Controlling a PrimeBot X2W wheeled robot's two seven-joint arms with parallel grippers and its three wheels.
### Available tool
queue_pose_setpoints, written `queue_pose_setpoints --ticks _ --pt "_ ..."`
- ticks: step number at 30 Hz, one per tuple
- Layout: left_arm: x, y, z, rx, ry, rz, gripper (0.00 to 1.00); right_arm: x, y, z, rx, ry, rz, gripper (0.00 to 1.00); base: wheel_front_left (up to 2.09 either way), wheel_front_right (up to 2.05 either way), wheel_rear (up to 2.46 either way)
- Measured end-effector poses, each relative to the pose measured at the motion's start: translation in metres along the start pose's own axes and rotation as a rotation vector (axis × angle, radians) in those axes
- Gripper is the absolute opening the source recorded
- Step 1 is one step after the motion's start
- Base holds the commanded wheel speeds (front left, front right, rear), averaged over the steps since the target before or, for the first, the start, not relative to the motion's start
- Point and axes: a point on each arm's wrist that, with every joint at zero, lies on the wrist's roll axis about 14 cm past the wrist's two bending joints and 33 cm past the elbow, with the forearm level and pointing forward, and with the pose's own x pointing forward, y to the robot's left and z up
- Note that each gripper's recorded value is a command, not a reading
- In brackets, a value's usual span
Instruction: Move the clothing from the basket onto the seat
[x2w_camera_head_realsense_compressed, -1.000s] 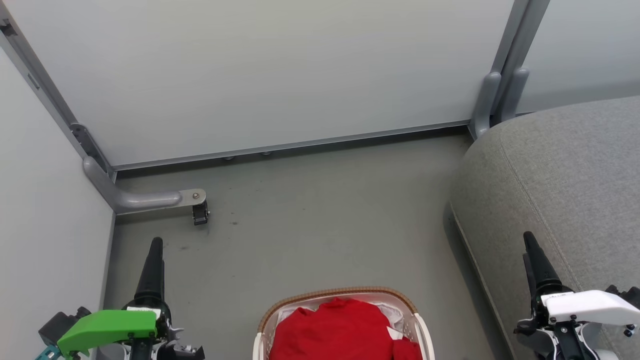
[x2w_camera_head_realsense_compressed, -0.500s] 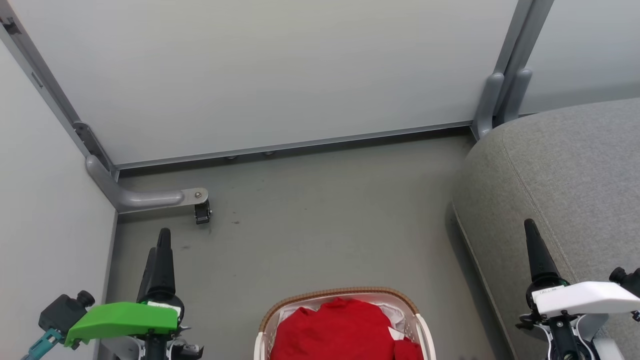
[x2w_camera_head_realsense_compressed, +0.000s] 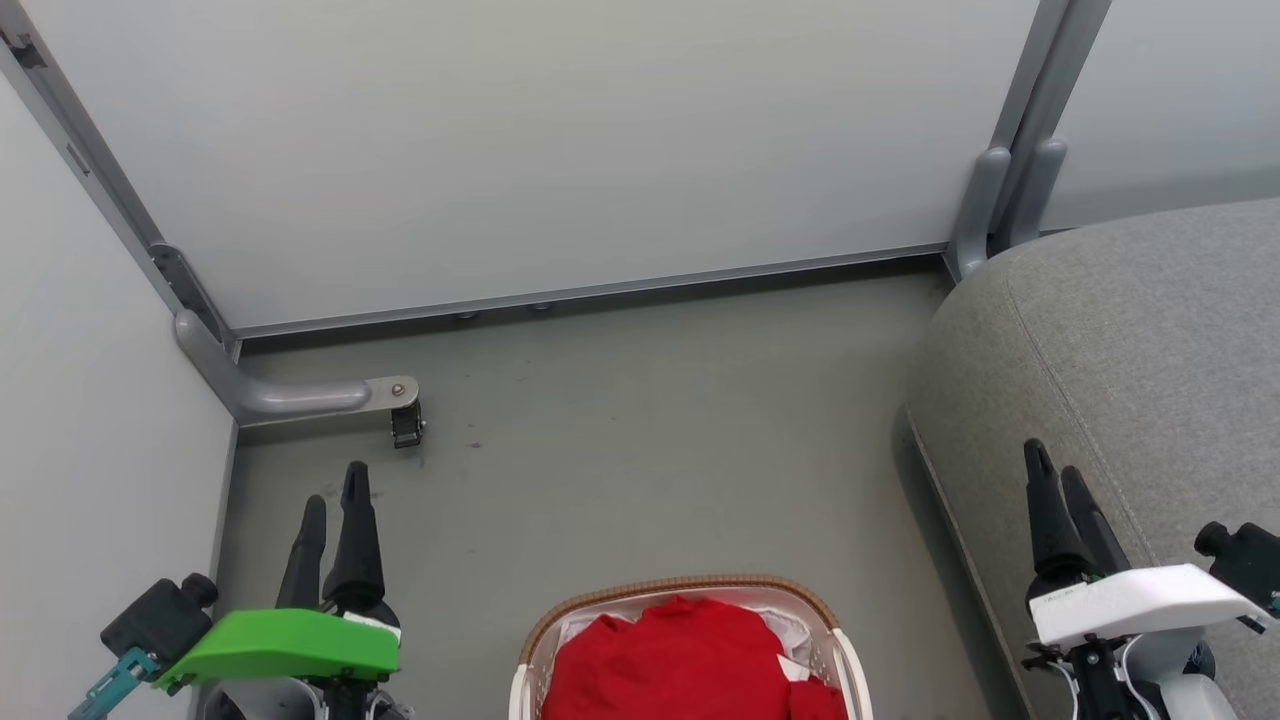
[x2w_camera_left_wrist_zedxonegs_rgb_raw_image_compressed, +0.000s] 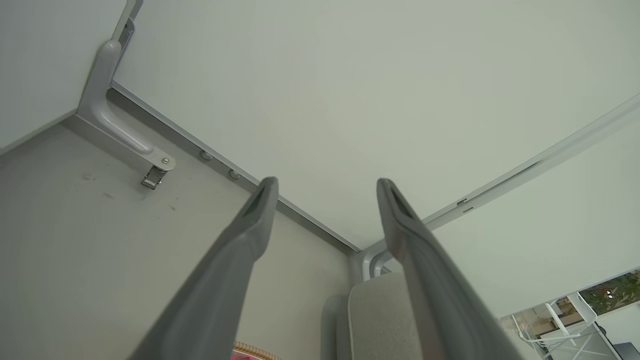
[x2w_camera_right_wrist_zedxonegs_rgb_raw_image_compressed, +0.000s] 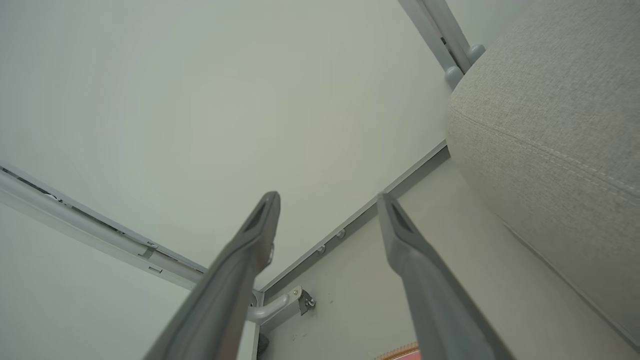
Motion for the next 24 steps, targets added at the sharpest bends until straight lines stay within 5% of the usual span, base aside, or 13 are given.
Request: queue_pose_setpoints --ticks 24 --pt "-0.015 0.003 -0.021 0.31 0.039 -0.016 1.0 -0.007 0.0 -0.011 -0.302 0.019 0.028 1.0 0.0 0.0 0.0"
